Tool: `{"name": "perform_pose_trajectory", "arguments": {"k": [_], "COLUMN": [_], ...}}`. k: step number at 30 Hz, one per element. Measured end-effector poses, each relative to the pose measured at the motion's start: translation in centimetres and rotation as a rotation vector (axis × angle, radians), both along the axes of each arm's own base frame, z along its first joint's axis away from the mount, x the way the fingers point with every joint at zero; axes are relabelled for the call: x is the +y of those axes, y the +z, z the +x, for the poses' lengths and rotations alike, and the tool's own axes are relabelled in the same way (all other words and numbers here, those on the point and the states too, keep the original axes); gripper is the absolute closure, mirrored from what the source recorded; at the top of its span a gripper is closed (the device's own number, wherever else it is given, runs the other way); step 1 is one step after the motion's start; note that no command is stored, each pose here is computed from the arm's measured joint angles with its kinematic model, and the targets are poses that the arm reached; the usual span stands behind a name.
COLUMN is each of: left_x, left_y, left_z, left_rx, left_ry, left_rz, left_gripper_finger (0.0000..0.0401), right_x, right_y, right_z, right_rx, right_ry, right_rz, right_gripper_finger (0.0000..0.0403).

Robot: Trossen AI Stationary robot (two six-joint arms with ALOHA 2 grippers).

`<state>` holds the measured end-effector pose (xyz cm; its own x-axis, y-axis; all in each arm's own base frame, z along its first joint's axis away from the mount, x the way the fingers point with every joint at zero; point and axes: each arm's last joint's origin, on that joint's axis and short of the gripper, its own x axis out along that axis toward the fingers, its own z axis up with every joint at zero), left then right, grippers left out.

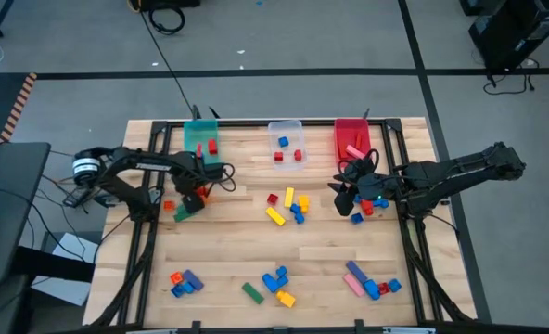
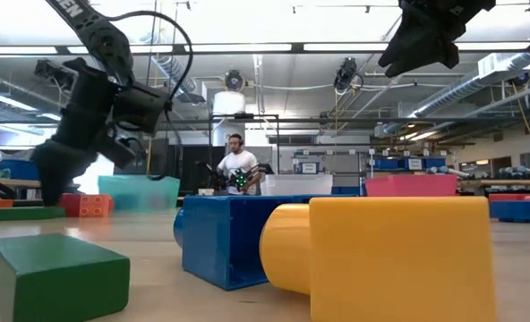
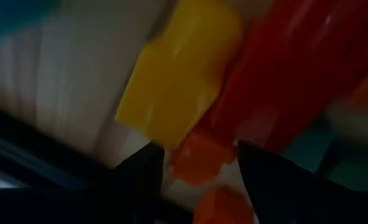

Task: Sort blocks by size
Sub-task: Put the orange 4 stud game piece into the transparent bin

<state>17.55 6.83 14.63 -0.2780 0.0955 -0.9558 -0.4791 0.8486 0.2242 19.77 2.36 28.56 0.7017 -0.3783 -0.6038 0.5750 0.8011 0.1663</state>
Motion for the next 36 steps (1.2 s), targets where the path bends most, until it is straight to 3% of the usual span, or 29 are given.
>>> {"name": "perform_pose_trajectory", "arguments": {"k": [5,21,24,30,36], "left_x": [0.3,0.1,0.1,0.0,-0.8], "left_y": [-0.2,-0.1,-0.1,-0.1,1.3], "left_z": [1.0,0.6,0.6,0.6,1.2], "left_rx": [-0.07,-0.033,-0.034,-0.04,-0.027], "left_ry": [-0.002,-0.011,-0.011,-0.01,0.041], "left_rz": [0.009,-0.019,-0.019,-0.055,-0.073], "left_gripper_finger": [0.0188,0.0192,0.0215,0.0301,0.0308], "right_x": [0.0,0.0,0.0,0.0,0.0], "right_y": [0.0,0.0,0.0,0.0,0.0], "right_z": [0.0,0.0,0.0,0.0,0.0], "right_rx": [-0.003,-0.006,-0.006,-0.006,-0.009], "right_ry": [0.0,-0.005,-0.005,-0.005,-0.011], "right_rz": [0.001,0.007,0.007,0.006,0.014], "right_gripper_finger": [0.0245,0.0245,0.0245,0.0245,0.0245]}}
